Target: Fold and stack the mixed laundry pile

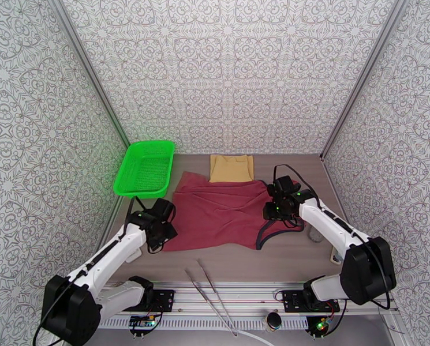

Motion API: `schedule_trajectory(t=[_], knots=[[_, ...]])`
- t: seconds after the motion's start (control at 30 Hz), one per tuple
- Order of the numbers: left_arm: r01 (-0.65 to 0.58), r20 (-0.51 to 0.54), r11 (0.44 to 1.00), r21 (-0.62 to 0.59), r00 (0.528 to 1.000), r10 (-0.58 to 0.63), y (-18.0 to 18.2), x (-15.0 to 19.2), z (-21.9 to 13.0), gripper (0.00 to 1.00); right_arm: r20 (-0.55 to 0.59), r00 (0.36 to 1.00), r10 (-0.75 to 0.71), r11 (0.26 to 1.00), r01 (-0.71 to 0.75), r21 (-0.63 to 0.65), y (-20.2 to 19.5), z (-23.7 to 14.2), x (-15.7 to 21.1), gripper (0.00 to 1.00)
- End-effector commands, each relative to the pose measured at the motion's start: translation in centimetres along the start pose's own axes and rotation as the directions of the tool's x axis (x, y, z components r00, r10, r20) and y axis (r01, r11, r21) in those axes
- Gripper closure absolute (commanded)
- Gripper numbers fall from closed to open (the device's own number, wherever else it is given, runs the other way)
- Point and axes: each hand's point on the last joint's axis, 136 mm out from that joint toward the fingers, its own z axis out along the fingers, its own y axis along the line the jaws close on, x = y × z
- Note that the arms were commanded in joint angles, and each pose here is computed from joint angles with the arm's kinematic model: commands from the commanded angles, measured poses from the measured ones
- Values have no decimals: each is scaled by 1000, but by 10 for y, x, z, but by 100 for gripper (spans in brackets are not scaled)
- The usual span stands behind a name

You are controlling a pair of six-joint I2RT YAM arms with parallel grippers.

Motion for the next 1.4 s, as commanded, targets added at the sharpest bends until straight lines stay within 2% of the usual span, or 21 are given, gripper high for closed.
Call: schedule_trajectory(t=[0.0,0.13,0.3,0.53,0.7,0.87,0.9,0.97,1.07,1.1,1.23,1.37], knots=[[134,-67,990,-35,988,-136,10,15,10,39,11,999,-51,997,51,-52,10,-5,4,68],[180,-105,982,-59,977,-185,13,27,28,39,13,998,-60,995,61,-73,14,-4,5,68],[225,-75,969,-106,970,-233,25,28,35,39,11,998,-64,995,65,-77,14,-1,7,68],[267,-97,961,-75,957,-274,19,27,50,38,15,998,-63,994,64,-88,15,-1,10,68],[288,-73,957,-40,954,-290,8,17,64,40,11,998,-63,994,64,-85,14,-1,12,68],[272,-86,960,-69,957,-277,6,15,79,43,5,998,-60,995,60,-79,12,-1,15,68],[267,-84,961,-74,958,-273,7,14,82,46,4,998,-60,995,60,-78,12,-1,15,68],[256,-73,963,-84,962,-262,8,11,86,58,1,998,-60,995,60,-74,11,-1,16,68],[230,-60,967,-107,970,-237,12,3,91,85,-7,998,-61,996,60,-66,10,-2,18,68],[222,-59,969,-112,972,-229,12,0,93,98,-8,998,-66,996,66,-58,10,-3,19,69],[209,-52,972,-108,975,-216,13,-13,92,100,-3,989,-150,987,149,-51,21,-13,21,64],[203,-52,976,-80,977,-207,12,-20,89,100,22,931,-364,929,365,-62,56,-32,20,62]])
